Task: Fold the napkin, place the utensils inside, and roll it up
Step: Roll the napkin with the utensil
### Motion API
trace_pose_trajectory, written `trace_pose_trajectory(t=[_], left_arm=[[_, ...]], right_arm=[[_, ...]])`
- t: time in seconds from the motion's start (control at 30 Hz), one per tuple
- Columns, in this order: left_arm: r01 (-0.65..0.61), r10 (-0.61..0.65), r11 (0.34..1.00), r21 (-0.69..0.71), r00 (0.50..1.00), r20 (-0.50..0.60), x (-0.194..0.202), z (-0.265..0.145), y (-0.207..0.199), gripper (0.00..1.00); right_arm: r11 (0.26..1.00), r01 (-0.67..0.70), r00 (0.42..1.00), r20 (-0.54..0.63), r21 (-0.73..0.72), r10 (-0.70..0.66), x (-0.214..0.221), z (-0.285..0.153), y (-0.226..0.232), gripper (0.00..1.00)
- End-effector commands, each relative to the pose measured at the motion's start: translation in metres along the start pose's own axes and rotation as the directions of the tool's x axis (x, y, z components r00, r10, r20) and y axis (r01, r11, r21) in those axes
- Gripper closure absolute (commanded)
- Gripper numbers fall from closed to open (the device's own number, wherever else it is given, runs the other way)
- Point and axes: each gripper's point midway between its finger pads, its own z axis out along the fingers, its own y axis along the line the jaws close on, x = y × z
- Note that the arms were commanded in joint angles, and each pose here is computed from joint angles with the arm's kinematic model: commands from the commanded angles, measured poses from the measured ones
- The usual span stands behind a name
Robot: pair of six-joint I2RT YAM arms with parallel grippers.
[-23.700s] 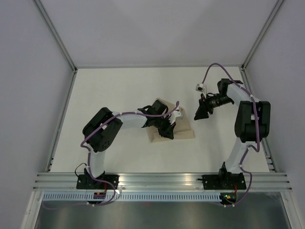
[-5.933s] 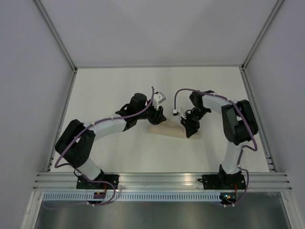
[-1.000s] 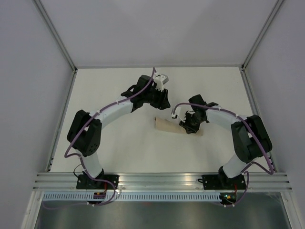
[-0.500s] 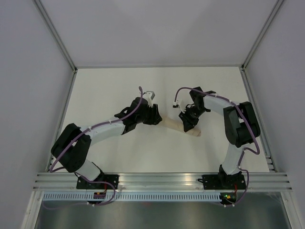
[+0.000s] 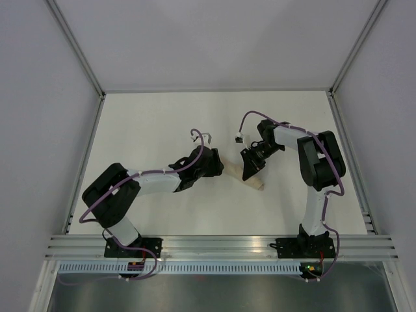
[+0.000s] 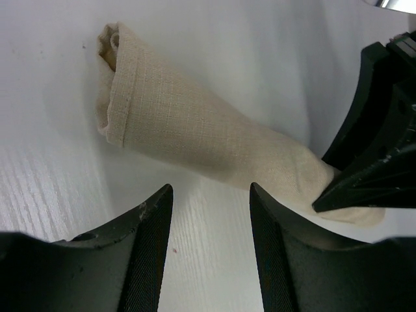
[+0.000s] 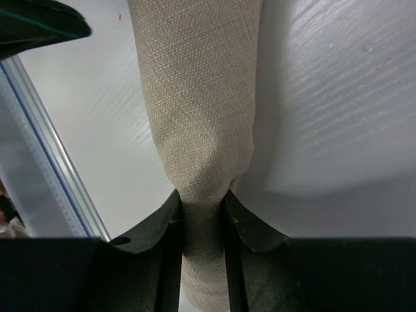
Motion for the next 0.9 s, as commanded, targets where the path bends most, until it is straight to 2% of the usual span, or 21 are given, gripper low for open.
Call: trace_pose_trajectory(t=[0.0, 0.3, 0.73, 0.87], left_arm=[[0.09, -0.089, 0.996, -0.009, 0.992, 0.091, -0.023, 0.013, -0.012, 0.44], [0.087, -0.083, 0.995, -0.04, 0.992, 0.094, -0.025, 0.026, -0.012, 0.44], [0.043, -0.041, 0.996, -0.073, 0.999, 0.021, -0.014, 0.055, -0.012, 0.44], [0.02, -0.02, 0.997, -0.076, 1.0, -0.001, -0.016, 0.061, -0.013, 0.45]], right_arm=[[0.998, -0.053, 0.997, -0.049, 0.028, 0.055, 0.017, 0.028, -0.023, 0.74], [0.994, -0.101, 0.995, -0.003, -0.04, 0.101, 0.007, 0.033, -0.015, 0.74], [0.989, -0.122, 0.993, -0.003, -0.081, 0.122, 0.007, 0.03, -0.011, 0.73], [0.99, -0.121, 0.993, 0.004, -0.075, 0.122, 0.005, 0.027, -0.012, 0.68]])
